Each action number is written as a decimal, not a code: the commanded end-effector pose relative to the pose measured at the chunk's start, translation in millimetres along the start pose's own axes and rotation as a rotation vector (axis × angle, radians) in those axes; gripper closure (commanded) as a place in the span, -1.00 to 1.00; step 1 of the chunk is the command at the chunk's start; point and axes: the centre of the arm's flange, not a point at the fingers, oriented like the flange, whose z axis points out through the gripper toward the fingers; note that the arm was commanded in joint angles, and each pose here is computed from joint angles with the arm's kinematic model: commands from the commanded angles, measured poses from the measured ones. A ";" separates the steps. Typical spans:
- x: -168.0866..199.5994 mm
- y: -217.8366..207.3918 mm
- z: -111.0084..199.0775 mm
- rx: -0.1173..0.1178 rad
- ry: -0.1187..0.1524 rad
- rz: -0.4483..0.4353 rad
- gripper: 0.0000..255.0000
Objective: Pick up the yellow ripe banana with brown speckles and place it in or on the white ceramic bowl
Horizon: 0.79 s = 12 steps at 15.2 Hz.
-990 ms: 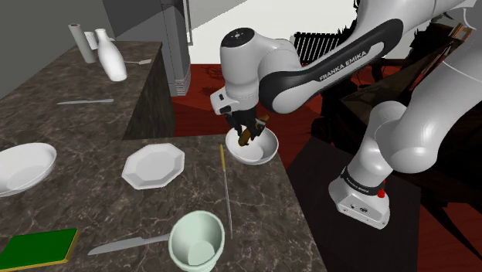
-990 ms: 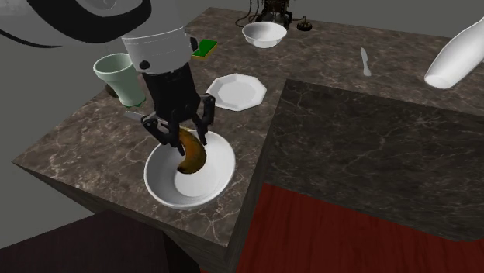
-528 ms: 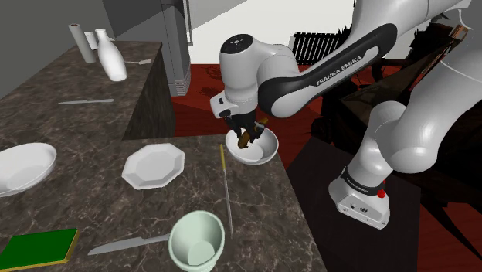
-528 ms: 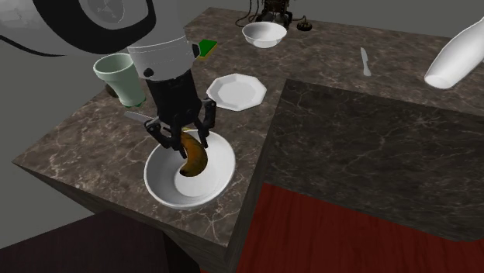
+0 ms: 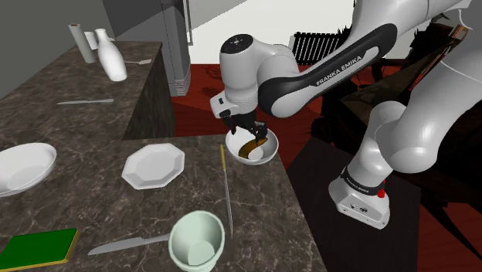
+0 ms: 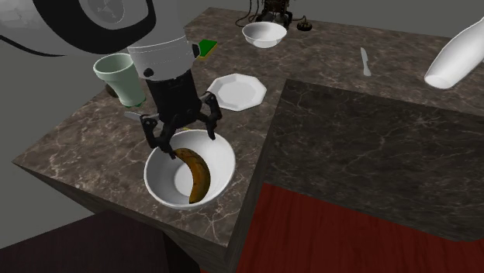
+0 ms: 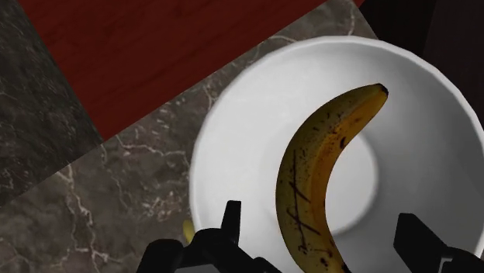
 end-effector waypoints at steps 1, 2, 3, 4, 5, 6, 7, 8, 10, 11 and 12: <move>0.0 0.0 -13.2 0.000 0.000 0.000 -1.00; 0.0 0.0 -26.4 0.000 0.000 0.000 -1.00; 0.0 0.0 -39.6 0.000 0.000 0.000 -1.00; 0.0 0.0 -50.0 0.000 0.000 0.000 -1.00; 0.0 0.0 -50.0 0.000 0.000 0.000 -1.00; 0.0 -0.1 -50.0 0.000 0.000 0.000 -1.00; 0.0 0.0 -50.0 0.000 0.000 0.000 -1.00; 0.0 0.0 -50.0 0.000 0.000 0.000 -1.00; 0.0 0.0 -50.0 0.000 0.000 0.000 -1.00; 0.0 0.0 -50.0 0.000 0.000 0.000 -1.00; 0.0 0.0 -50.0 0.000 0.000 0.000 -1.00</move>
